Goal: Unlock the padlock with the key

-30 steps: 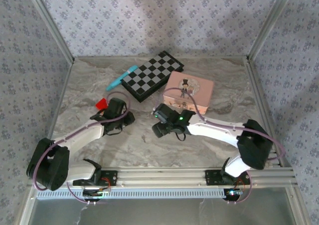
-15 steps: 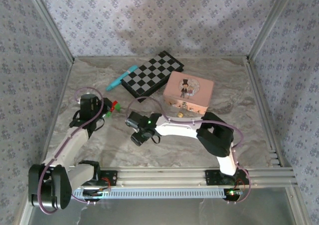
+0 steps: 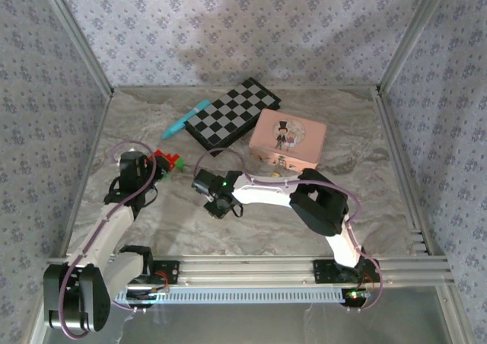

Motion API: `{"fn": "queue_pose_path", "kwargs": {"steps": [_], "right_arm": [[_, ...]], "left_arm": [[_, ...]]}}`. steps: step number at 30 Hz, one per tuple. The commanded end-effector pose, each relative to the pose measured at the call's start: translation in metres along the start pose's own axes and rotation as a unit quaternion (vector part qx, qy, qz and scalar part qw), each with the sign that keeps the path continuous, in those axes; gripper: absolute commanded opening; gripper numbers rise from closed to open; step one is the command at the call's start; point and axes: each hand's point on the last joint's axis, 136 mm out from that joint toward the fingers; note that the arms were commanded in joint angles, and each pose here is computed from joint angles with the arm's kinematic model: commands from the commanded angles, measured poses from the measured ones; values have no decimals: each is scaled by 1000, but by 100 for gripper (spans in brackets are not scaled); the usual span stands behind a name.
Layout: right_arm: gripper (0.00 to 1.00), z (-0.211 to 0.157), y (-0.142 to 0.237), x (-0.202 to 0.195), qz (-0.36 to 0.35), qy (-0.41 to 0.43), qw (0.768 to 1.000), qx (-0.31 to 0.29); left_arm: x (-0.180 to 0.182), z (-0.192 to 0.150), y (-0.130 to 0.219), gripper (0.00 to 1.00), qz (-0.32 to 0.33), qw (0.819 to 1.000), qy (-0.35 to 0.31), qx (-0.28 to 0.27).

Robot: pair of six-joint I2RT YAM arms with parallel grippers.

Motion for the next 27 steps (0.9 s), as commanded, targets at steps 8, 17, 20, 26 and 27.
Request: {"fn": "queue_pose_path", "kwargs": {"steps": [8, 17, 20, 26, 27], "right_arm": [[0, 32, 41, -38, 89, -153, 982, -62], [0, 51, 98, -99, 191, -298, 913, -202], [0, 56, 113, -112, 188, -315, 897, -246], [0, 71, 130, -110, 201, -302, 887, -285], [0, 74, 131, -108, 206, -299, 887, -287]], "left_arm": [[-39, -7, -3, 42, -83, 996, -12, 12], [-99, -45, -21, 59, -131, 989, 56, 44], [-112, -62, -31, 63, -117, 982, 132, 72], [-147, -84, -39, 72, -137, 957, 233, 101], [-152, -87, -40, 75, -140, 952, 250, 109]]}}
Point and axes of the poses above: each hand's point on the last joint's axis, 136 mm out from that joint toward the fingers, its own y axis back along the fingers, its own x axis along the line the jaws close on, z = x × y, and after that the axes turned 13 degrees about -y, right-handed
